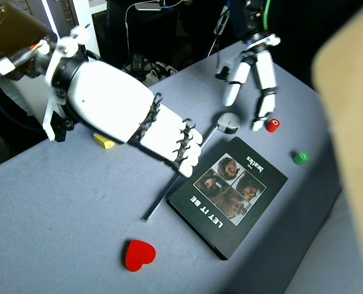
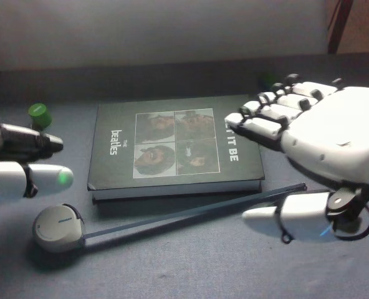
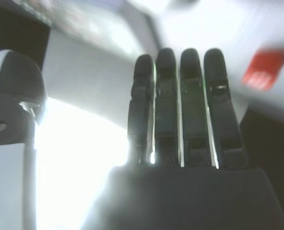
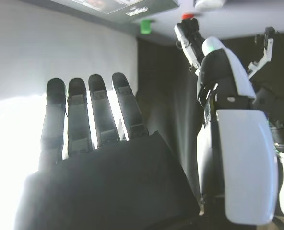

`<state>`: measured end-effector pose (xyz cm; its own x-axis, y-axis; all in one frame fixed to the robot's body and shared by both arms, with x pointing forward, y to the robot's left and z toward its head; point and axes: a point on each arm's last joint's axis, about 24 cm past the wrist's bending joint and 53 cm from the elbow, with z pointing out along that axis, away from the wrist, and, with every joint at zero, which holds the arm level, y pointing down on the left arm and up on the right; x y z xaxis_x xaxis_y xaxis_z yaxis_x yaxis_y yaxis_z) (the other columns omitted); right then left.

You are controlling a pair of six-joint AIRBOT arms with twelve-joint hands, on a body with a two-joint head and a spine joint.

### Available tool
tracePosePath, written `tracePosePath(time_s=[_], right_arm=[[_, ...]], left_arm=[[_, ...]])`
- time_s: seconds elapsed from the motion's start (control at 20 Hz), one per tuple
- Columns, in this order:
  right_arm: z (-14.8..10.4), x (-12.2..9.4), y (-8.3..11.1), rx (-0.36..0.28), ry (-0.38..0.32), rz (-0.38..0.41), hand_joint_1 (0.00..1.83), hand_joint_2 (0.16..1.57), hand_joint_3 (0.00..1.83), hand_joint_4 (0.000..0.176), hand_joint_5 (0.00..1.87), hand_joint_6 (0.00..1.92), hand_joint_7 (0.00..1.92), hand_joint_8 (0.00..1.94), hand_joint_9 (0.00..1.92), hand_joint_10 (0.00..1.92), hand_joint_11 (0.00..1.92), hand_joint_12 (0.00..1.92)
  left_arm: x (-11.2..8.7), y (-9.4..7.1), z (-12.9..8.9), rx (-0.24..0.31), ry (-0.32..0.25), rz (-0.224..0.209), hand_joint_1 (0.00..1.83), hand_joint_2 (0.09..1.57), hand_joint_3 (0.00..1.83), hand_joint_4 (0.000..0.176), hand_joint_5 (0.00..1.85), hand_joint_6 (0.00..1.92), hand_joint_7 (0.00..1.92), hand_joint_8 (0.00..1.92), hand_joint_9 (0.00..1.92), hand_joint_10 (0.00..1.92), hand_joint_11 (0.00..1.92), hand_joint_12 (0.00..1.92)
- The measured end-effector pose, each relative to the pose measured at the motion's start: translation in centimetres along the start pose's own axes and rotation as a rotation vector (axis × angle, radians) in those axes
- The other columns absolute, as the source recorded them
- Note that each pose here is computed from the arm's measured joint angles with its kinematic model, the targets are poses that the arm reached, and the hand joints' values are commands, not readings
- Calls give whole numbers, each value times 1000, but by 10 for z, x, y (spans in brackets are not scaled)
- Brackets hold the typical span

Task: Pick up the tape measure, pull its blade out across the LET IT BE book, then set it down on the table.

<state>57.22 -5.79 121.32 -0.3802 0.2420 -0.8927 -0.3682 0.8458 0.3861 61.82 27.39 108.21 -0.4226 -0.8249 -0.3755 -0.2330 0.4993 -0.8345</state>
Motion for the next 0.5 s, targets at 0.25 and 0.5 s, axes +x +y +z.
tracePosePath(time_s=[0.25, 0.5], right_arm=[[2, 3, -23, -54, 61, 34, 195, 1076, 0, 26, 140, 6, 168, 9, 171, 9, 0, 589], [-4, 18, 5, -246, 162, 5, 502, 1006, 0, 0, 678, 30, 784, 39, 800, 130, 438, 1032]], left_arm=[[-8, -45, 10, 69, -2, 76, 550, 994, 1, 0, 513, 1, 591, 8, 556, 13, 251, 779], [-8, -111, 11, 173, -23, 127, 628, 1053, 1, 0, 797, 35, 909, 76, 887, 114, 516, 844]])
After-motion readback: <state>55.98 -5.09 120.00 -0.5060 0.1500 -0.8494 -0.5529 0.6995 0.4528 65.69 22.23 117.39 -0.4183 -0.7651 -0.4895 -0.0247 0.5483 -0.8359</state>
